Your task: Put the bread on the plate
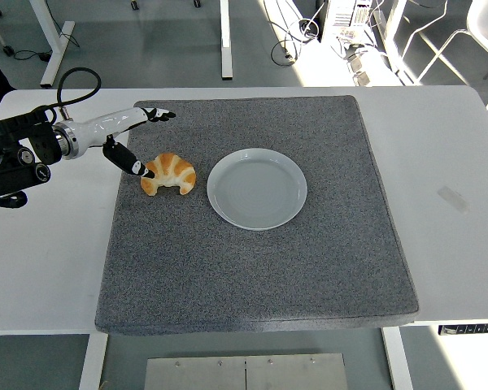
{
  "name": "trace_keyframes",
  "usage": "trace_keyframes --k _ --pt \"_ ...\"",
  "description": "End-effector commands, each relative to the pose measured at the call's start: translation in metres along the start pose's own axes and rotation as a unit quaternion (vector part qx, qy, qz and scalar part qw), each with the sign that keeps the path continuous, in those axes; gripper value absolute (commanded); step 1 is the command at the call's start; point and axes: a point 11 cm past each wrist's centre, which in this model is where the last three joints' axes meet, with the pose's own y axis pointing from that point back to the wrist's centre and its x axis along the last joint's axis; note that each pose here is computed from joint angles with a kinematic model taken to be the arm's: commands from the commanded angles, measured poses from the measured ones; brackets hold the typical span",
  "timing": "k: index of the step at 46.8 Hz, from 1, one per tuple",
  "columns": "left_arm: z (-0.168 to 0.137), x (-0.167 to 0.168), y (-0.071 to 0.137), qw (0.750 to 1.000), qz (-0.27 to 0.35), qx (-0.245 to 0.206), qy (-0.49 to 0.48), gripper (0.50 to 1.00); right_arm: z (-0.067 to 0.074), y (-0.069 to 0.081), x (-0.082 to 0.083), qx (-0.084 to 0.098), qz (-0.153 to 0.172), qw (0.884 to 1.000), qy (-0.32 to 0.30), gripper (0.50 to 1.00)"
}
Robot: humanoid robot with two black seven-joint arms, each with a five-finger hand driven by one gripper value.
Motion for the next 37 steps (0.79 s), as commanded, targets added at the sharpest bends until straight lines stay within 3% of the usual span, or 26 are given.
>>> trace_keyframes --k 1,23,37 --pt "0.000 -0.003 0.000 1.000 -0.005 0.001 -0.004 0.968 0.000 0.000 0.000 0.000 0.000 1.000 0.000 1.000" --pt "-0.001 -0.028 -0.008 0.999 -0.025 0.003 -0.023 0.948 0.000 0.000 0.000 0.000 0.000 1.000 0.000 1.000" --pt "-0.005 -0.030 -0.014 0.999 -0.015 0.016 -0.024 0.872 0.000 0.000 0.000 0.000 0.000 1.000 0.000 1.000"
